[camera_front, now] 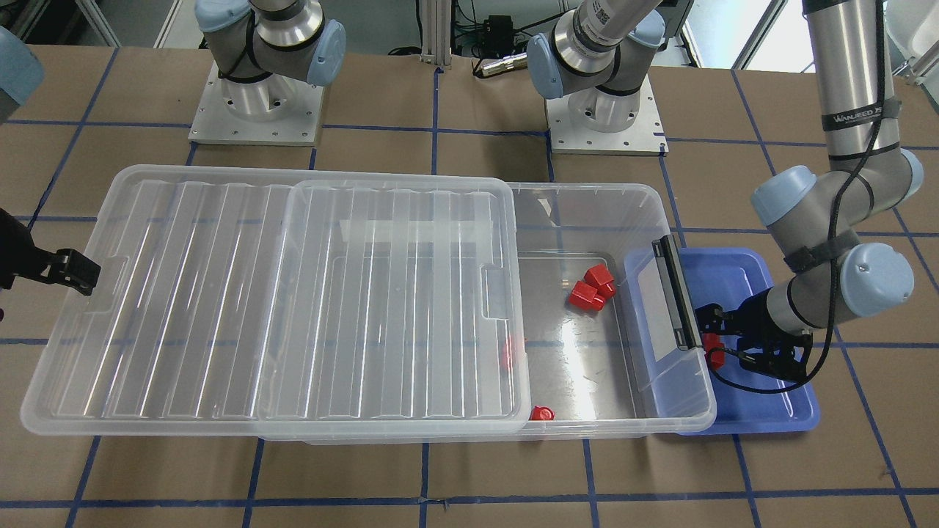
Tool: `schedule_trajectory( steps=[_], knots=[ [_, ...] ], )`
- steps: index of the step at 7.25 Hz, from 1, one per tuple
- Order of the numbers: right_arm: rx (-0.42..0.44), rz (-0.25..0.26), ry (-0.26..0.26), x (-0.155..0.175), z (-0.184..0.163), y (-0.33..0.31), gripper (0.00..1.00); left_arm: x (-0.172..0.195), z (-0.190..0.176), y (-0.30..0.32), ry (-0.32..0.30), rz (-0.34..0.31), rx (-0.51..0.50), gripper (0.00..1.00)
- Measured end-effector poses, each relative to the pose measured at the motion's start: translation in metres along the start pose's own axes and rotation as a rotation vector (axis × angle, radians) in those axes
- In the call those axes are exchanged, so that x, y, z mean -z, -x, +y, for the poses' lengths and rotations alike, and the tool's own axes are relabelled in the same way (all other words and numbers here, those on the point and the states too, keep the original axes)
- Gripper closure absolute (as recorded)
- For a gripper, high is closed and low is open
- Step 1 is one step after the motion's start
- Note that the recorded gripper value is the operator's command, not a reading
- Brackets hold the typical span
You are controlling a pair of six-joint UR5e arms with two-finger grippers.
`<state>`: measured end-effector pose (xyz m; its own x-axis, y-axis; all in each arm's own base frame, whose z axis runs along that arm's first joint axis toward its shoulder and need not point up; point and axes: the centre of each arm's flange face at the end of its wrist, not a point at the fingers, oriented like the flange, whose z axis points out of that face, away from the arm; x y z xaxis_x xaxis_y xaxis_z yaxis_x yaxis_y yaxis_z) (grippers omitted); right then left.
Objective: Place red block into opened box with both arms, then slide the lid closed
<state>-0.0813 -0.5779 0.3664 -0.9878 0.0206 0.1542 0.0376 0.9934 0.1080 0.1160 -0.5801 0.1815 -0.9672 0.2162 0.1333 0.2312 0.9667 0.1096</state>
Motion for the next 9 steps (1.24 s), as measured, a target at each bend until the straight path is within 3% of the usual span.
schedule_trajectory(
  steps=[1,2,5,7,9],
  knots=[
    [-0.001,-0.002,-0.010,0.013,-0.001,0.000,0.00,0.000,-0.002,-0.001,-0.008,-0.006,-0.003,0.29],
    [0.000,-0.019,-0.014,0.030,-0.001,0.000,0.00,0.000,-0.005,-0.006,-0.012,-0.010,-0.011,0.47],
    [-0.020,-0.075,-0.014,0.091,0.009,0.015,0.00,0.001,-0.011,-0.014,-0.022,-0.023,-0.030,0.73],
    [-0.031,-0.085,-0.035,0.116,0.018,0.065,0.00,0.012,-0.015,-0.014,-0.050,-0.045,-0.032,0.74],
    [-0.021,-0.081,-0.057,0.127,0.022,0.085,0.00,0.050,-0.024,-0.014,-0.082,-0.066,-0.017,0.74]
  ],
)
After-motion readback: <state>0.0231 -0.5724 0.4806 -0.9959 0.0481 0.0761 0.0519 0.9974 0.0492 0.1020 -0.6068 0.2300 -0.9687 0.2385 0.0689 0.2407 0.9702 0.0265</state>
